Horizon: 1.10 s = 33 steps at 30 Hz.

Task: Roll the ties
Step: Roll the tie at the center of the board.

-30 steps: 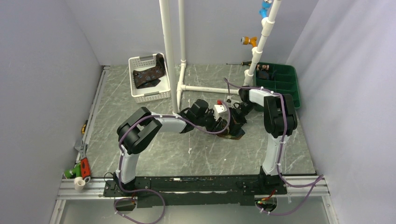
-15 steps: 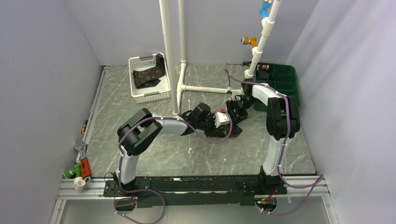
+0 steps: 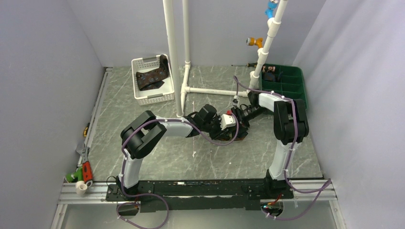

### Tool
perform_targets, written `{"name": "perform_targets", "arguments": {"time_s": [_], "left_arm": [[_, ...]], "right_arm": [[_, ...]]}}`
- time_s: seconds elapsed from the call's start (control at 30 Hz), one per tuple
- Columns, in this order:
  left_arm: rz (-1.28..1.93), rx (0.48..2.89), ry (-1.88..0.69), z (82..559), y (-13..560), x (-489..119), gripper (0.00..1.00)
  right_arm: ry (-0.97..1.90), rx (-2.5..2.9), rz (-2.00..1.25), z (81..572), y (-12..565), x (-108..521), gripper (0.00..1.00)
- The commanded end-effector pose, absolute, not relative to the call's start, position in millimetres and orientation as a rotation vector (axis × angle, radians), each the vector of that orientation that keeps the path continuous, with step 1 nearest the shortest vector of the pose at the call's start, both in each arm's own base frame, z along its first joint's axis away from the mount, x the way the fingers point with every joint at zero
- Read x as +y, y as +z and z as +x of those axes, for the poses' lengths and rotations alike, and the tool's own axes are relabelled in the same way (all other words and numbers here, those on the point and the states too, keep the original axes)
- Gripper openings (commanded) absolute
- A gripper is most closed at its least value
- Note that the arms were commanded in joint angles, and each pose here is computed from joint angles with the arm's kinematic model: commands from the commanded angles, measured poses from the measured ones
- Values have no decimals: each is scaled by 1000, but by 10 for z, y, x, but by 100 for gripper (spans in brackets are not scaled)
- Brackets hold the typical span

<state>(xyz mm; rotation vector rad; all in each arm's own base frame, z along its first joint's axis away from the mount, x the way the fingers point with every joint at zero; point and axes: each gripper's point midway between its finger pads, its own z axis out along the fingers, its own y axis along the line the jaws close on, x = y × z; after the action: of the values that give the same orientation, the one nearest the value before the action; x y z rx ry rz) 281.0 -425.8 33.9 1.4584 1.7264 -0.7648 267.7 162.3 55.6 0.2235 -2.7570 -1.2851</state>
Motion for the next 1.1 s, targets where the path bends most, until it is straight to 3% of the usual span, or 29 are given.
{"name": "perform_targets", "arguments": {"time_s": [0.0,0.17,0.27,0.43,0.8,0.93,1.07], "left_arm": [[1552,1945,-686,2630,-225,-3879,14],[1584,1867,-745,2582,-144,-3957,19],[1598,1847,-765,2575,-120,-3991,22],[1564,1683,-844,2645,182,-4081,53],[1609,1259,-1050,2697,822,-4493,77],[1605,1244,-1032,2734,809,-4645,78],[1601,1298,-1048,2777,719,-4750,72]], "right_arm": [[-1283,-2807,205,2844,450,1629,29],[-1227,-2812,159,2854,355,1510,0],[-1229,-2830,167,2871,360,1474,0],[-1105,-2829,178,2801,183,1350,0],[-995,-2804,162,2761,18,1149,0],[-978,-2796,153,2791,-21,1088,0],[-968,-2791,139,2815,-63,1060,0]]}}
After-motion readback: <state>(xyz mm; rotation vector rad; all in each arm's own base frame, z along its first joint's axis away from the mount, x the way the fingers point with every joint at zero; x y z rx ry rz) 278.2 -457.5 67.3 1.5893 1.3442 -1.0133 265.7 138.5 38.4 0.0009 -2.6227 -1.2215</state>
